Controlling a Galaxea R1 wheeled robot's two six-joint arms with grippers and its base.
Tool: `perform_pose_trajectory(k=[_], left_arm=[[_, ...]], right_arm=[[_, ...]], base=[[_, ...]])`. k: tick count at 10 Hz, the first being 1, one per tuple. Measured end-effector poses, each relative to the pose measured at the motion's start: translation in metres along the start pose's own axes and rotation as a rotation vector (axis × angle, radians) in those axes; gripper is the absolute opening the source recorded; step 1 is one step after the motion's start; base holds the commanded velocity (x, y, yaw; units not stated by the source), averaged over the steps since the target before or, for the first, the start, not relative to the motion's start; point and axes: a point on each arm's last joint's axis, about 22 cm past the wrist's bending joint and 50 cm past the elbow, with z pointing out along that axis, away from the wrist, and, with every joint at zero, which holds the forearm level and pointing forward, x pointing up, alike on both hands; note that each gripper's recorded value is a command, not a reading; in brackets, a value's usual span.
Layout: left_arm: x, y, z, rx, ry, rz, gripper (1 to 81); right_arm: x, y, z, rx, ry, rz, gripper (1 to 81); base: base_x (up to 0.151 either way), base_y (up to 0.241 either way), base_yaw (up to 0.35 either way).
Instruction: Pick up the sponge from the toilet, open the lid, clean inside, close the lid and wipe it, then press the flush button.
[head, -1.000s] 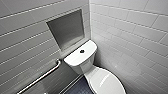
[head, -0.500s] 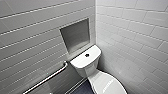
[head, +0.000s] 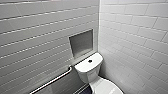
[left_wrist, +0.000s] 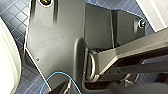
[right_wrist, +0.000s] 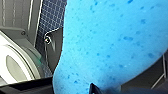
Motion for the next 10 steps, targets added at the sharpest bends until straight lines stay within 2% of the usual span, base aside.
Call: perform_pose_trajectory(k=[2,4,6,10], left_arm=[[-0.009,0.003,-0.007,-0.003,0.020,-0.002,81.1],[-0.014,0.003,-0.008,-0.002,0.018,-0.002,81.1],[-0.011,0.002,-0.007,0.003,0.025,0.001,81.1],[-0.013,-0.012,-0.002,0.064,0.017,-0.006,81.1]], right_arm=[[-0.009,0.008,-0.003,-0.031,0.016,-0.033,1.0],[-0.021,0.013,0.001,-0.049,0.011,-0.049,1.0],[-0.022,0.023,0.007,-0.080,0.017,-0.095,1.0],[-0.043,0.039,0.034,-0.157,0.006,-0.150,1.0]], base=[[0.000,0.000,0.000],[0.000,0.000,0.000],[0.000,0.000,0.000],[0.000,0.000,0.000]])
